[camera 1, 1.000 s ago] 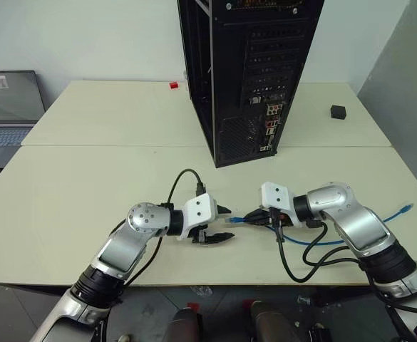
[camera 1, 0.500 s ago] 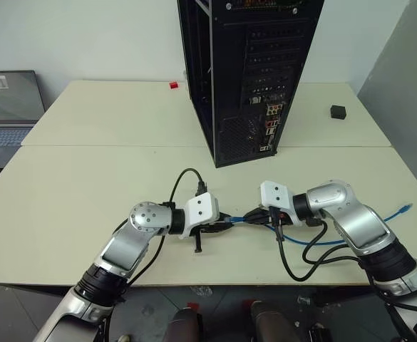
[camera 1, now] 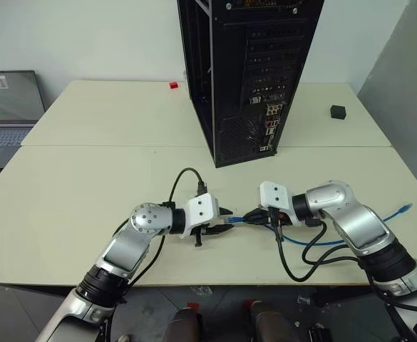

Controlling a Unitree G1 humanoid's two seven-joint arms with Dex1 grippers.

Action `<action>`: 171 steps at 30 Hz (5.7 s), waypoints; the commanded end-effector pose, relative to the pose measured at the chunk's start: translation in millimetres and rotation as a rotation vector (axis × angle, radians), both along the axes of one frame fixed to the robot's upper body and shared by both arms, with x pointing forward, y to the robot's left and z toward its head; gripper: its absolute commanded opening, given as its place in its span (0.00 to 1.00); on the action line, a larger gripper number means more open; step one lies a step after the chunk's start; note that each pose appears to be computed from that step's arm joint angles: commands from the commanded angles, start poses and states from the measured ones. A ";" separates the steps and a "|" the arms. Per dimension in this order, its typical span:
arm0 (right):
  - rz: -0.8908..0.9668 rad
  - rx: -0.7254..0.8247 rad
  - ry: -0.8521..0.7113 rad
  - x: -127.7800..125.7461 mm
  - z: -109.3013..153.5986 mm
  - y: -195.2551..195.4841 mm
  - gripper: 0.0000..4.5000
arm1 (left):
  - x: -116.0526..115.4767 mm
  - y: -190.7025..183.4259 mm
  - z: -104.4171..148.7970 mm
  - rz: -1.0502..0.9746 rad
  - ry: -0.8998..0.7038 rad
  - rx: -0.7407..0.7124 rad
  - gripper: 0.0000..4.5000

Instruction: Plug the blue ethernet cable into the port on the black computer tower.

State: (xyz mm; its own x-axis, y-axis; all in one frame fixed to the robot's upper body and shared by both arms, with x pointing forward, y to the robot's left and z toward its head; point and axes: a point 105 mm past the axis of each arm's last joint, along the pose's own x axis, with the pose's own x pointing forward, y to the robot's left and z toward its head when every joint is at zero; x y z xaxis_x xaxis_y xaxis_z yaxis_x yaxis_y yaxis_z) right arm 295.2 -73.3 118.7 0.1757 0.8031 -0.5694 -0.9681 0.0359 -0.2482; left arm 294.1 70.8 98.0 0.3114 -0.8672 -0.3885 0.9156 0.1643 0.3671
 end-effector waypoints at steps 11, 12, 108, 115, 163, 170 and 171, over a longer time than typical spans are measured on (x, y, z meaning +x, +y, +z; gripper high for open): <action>0.033 0.006 -0.051 -2.0 11.8 4.3 0.00 | -6.0 -3.6 9.8 -0.043 -0.014 -0.052 0.05; 0.033 0.006 -0.050 -2.0 11.8 4.3 0.00 | -6.2 -3.7 9.6 -0.044 -0.013 -0.052 0.05; -0.261 0.439 0.298 1.2 54.4 -22.4 0.00 | 1.7 16.9 47.0 -0.118 -0.899 -0.123 0.71; -0.602 0.544 -0.043 44.8 81.3 -51.8 0.00 | 26.7 7.1 46.4 0.226 -0.483 -0.322 0.71; -1.103 0.732 -0.225 119.9 96.3 -52.0 0.00 | 57.7 -35.4 91.7 0.619 -0.212 -0.532 0.71; -1.118 0.737 -0.219 124.5 95.0 -51.9 0.00 | 58.4 -33.2 91.1 0.625 -0.215 -0.529 0.71; -1.121 0.735 -0.218 125.1 94.5 -51.9 0.00 | 58.5 -32.9 90.9 0.626 -0.215 -0.528 0.71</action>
State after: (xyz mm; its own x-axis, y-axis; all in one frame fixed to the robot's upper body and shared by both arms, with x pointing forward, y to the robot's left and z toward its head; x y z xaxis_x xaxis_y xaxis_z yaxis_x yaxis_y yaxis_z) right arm 419.1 -124.0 191.4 0.9573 0.2880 -0.0256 -0.2870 0.9572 0.0366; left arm 355.3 36.4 172.2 0.8198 -0.5672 0.0785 0.5368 0.8091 0.2393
